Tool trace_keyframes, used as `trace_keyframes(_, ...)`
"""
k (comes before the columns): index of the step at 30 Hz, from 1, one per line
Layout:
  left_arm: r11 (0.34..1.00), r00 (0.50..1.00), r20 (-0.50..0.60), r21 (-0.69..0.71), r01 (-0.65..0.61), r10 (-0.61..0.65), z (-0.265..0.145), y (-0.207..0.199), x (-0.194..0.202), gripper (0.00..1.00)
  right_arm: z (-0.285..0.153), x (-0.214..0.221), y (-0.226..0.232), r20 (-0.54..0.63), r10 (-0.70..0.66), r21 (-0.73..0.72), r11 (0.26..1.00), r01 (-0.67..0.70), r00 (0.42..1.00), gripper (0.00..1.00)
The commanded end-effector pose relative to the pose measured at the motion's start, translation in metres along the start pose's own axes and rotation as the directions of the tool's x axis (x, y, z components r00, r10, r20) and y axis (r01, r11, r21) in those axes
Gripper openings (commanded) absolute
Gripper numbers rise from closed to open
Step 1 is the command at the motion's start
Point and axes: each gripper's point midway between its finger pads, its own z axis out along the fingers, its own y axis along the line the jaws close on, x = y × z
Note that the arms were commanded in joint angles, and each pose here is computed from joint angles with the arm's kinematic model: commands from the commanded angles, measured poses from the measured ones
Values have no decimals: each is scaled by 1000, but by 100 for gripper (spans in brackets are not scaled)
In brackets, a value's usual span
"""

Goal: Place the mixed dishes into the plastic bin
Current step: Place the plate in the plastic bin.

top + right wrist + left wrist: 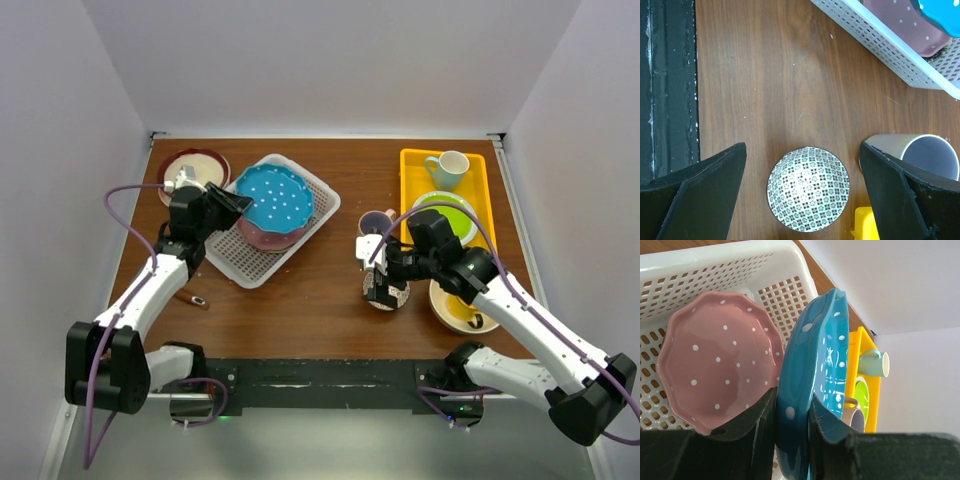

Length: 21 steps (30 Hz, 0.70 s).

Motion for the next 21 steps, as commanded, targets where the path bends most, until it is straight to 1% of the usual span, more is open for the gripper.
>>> trace_keyframes(1, 972, 993, 113, 234, -2, -25, -2, -66, -42, 0, -2, -9, -5, 40, -34, 18, 999, 33, 999, 98)
trace_keyframes(10, 978, 997, 74, 208, 3, -19, 26, -57, -39, 0, -2, -9, -4, 40, -36, 18, 999, 35, 999, 98)
trace_keyframes(21, 991, 998, 48, 134, 21, -28, 51, -30, -30, 0, -1, -8, -4, 39, -34, 14, 999, 33, 999, 98)
